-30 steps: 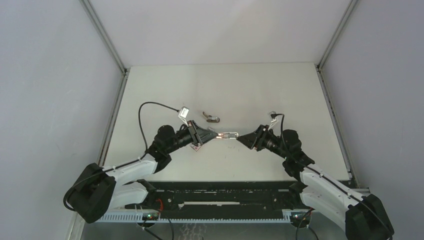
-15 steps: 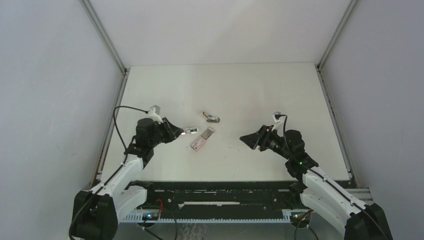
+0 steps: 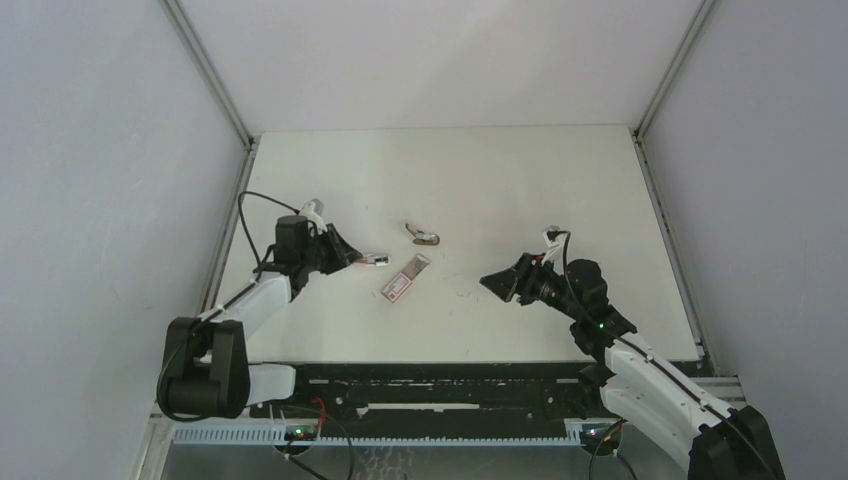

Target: Load the staples into the stapler

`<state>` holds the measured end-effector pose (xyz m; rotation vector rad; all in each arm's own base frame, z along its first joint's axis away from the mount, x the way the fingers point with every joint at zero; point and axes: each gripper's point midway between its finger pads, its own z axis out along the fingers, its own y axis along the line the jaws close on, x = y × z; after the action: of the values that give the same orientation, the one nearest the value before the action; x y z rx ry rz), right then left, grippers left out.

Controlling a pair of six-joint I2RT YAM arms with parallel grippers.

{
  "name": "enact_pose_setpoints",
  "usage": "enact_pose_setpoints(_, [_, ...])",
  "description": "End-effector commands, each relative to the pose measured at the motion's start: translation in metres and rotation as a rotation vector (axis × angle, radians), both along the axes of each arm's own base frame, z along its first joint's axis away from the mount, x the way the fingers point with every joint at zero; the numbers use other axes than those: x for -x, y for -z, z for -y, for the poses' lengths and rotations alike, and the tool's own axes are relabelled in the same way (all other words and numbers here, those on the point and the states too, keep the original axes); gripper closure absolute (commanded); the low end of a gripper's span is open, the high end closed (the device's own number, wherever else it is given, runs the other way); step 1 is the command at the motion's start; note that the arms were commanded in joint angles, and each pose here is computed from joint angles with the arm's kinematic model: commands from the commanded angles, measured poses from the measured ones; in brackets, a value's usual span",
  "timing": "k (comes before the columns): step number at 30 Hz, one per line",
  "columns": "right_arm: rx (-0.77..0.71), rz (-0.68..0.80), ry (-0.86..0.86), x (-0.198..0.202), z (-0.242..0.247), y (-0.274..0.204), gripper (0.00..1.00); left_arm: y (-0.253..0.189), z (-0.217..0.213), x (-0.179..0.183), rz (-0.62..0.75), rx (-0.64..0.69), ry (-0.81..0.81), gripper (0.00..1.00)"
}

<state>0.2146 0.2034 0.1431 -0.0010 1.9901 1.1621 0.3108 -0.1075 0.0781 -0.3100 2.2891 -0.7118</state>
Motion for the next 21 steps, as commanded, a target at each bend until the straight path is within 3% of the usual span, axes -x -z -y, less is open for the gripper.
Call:
enact_pose_setpoints(1, [0.0, 0.051, -0.006, -0.005, -0.001, -0.012, 0.39, -0.023, 0.008, -0.027, 0.086, 0.02, 0.068, 0.88])
enact_pose_setpoints(9, [0.018, 0.046, -0.004, -0.005, 0.0, -0.008, 0.38, -0.011, 0.01, -0.038, 0.056, 0.006, 0.091, 0.69])
enact_pose_setpoints(15, [0.042, 0.046, 0.002, -0.006, 0.002, -0.003, 0.37, -0.015, 0.004, -0.047, 0.099, -0.047, 0.096, 0.33])
enact_pose_setpoints(18, [0.054, 0.048, 0.008, -0.007, 0.004, -0.002, 0.36, -0.024, -0.012, -0.05, 0.153, -0.132, 0.041, 0.24])
enact_pose_setpoints(21, [0.066, 0.049, 0.011, -0.007, 0.005, -0.001, 0.36, -0.034, -0.03, -0.05, 0.198, -0.209, -0.051, 0.23])
